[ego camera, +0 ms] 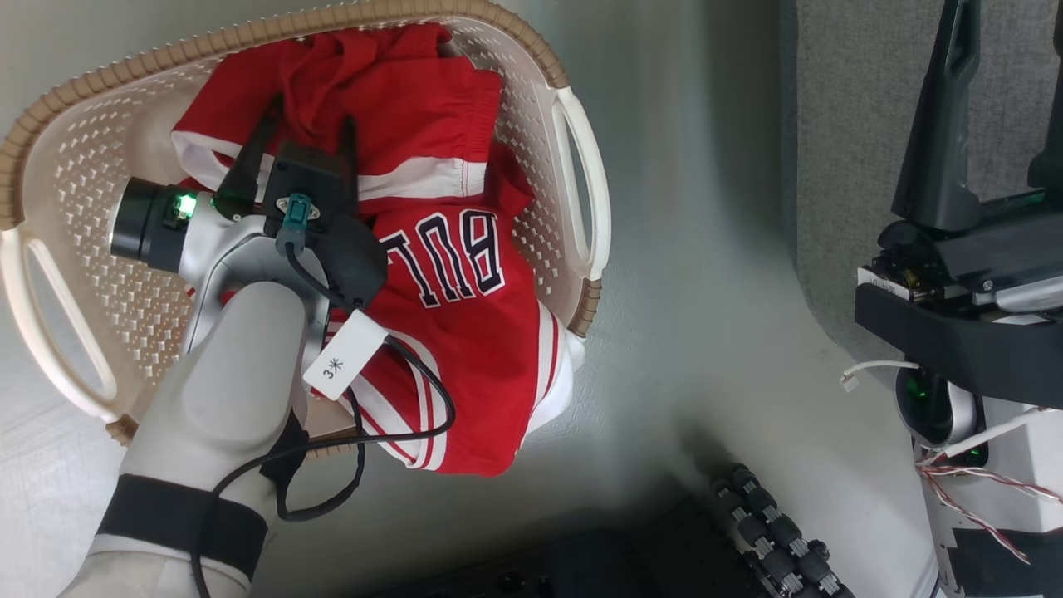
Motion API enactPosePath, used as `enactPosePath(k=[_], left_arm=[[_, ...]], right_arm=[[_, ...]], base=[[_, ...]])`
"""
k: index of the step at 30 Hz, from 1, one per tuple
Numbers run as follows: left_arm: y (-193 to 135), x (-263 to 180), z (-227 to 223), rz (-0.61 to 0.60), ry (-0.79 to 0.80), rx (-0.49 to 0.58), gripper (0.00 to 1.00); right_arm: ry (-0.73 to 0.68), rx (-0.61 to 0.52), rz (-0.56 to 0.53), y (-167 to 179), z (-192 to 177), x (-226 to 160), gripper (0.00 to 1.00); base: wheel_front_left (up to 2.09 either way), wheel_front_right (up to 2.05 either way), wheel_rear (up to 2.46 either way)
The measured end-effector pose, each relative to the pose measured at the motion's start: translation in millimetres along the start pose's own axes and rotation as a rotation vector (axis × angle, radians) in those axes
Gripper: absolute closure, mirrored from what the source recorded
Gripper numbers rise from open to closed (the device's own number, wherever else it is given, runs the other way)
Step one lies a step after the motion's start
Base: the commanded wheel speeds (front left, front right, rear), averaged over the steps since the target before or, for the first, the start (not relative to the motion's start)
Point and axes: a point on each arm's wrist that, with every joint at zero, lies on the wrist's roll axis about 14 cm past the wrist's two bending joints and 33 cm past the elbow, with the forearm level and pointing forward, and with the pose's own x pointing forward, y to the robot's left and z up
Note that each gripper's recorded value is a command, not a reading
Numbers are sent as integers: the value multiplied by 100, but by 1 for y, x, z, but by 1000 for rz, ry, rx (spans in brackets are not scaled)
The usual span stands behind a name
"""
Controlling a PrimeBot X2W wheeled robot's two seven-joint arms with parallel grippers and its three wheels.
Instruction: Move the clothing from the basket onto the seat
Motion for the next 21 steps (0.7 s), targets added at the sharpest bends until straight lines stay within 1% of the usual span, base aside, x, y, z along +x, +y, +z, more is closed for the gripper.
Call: enactPosePath(k=[1,2,3,4,14,21], left_arm=[[0,1,0,-1,-2,0,53],[-1,1,-1,-1,-3,0,66],[-1,1,-1,-2,-3,1,92],[-1,1,-1,-2,-2,1,100],[1,-7,9,12,-24,10,100],[-1,-24,18,9,-39,25,100]], right_arm=[[2,0,-1,0,-1,1,0],[3,-2,-3,-1,-2,1,0],[4,-3,-2,0,-2,1,0],[6,-3,-2,0,-2,1,0],[21,7,0,1,-1,1,0],[41,20,14,6,1,-2,0]], base=[[0,0,0],[0,0,0],[0,0,0],[0,0,0],[0,0,0],[0,0,0]])
